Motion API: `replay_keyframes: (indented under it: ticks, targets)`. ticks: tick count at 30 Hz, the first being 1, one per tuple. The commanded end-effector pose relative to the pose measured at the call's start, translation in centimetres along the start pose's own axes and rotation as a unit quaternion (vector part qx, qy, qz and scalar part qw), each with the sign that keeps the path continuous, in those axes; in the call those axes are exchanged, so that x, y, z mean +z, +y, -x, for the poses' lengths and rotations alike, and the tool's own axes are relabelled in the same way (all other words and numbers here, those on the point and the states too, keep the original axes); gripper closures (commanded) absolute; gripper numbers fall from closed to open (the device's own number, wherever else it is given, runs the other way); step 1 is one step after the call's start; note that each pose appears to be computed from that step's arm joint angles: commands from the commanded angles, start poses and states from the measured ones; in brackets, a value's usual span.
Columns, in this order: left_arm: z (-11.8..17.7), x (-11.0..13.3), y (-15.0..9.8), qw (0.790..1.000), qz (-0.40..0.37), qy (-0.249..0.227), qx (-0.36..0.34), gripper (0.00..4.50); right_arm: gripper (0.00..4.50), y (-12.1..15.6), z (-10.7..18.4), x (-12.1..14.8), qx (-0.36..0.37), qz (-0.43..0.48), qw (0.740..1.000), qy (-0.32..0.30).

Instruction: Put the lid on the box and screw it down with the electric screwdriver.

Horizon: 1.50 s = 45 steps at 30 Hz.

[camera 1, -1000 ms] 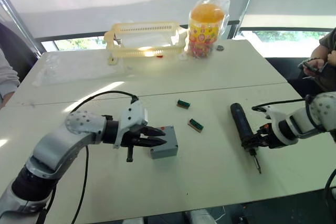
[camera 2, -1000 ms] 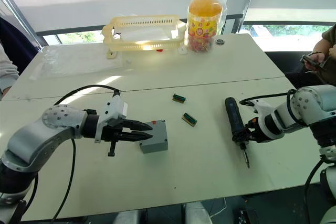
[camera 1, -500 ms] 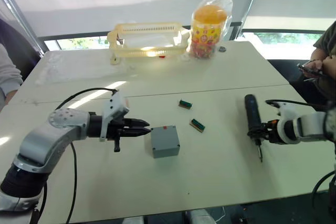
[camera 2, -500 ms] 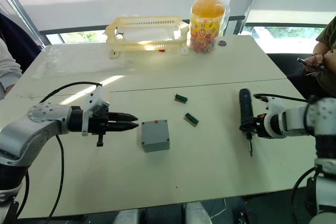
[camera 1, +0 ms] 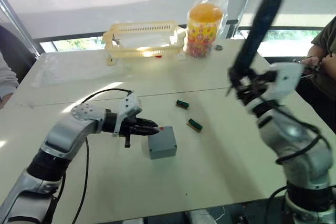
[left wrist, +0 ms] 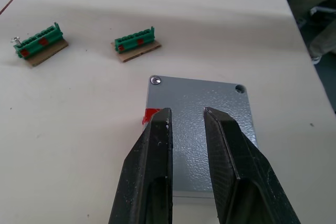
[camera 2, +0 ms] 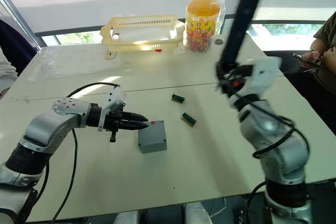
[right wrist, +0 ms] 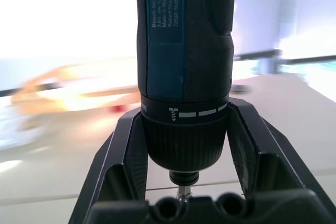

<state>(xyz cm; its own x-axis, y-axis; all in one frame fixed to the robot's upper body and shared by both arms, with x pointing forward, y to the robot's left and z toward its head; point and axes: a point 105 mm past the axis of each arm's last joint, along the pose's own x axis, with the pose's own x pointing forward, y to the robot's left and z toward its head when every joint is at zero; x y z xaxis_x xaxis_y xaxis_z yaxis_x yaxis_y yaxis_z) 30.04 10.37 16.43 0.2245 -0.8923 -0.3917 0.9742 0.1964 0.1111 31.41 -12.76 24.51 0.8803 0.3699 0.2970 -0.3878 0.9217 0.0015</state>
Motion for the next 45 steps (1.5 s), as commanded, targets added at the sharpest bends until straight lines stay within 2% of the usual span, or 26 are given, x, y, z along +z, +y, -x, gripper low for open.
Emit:
replay_keyframes:
  ticks: [1, 4, 8, 18, 35, 45]
  targets:
    - [-0.8, -0.6, -0.7, 0.999, -0.036, 0.018, 0.016, 3.56, 2.79, 4.8, -0.2, 0.9, 0.123, -0.032, 0.989, -0.082]
    - [-0.5, -1.1, -1.5, 0.999, -0.034, 0.025, 0.017, 3.56, 2.79, 7.2, -0.2, -0.1, 0.184, -0.059, 0.978, -0.078]
    - [-0.2, -1.5, -1.9, 0.999, -0.027, 0.022, 0.03, 3.56, 2.79, 8.5, 0.0, -0.9, 0.211, -0.075, 0.972, -0.073]
    - [-0.4, -2.1, -2.0, 0.999, -0.02, 0.025, 0.041, 3.56, 2.79, 8.1, 0.4, -3.1, 0.204, -0.059, 0.976, -0.051]
    - [-0.4, -2.2, -1.6, 0.999, -0.02, 0.028, 0.04, 3.56, 2.79, 7.1, 0.4, -4.8, 0.18, -0.043, 0.982, -0.037]
    - [-0.5, -2.3, -1.6, 0.999, -0.021, 0.029, 0.041, 3.56, 2.79, 7.1, 0.3, -4.9, 0.181, -0.044, 0.982, -0.04]
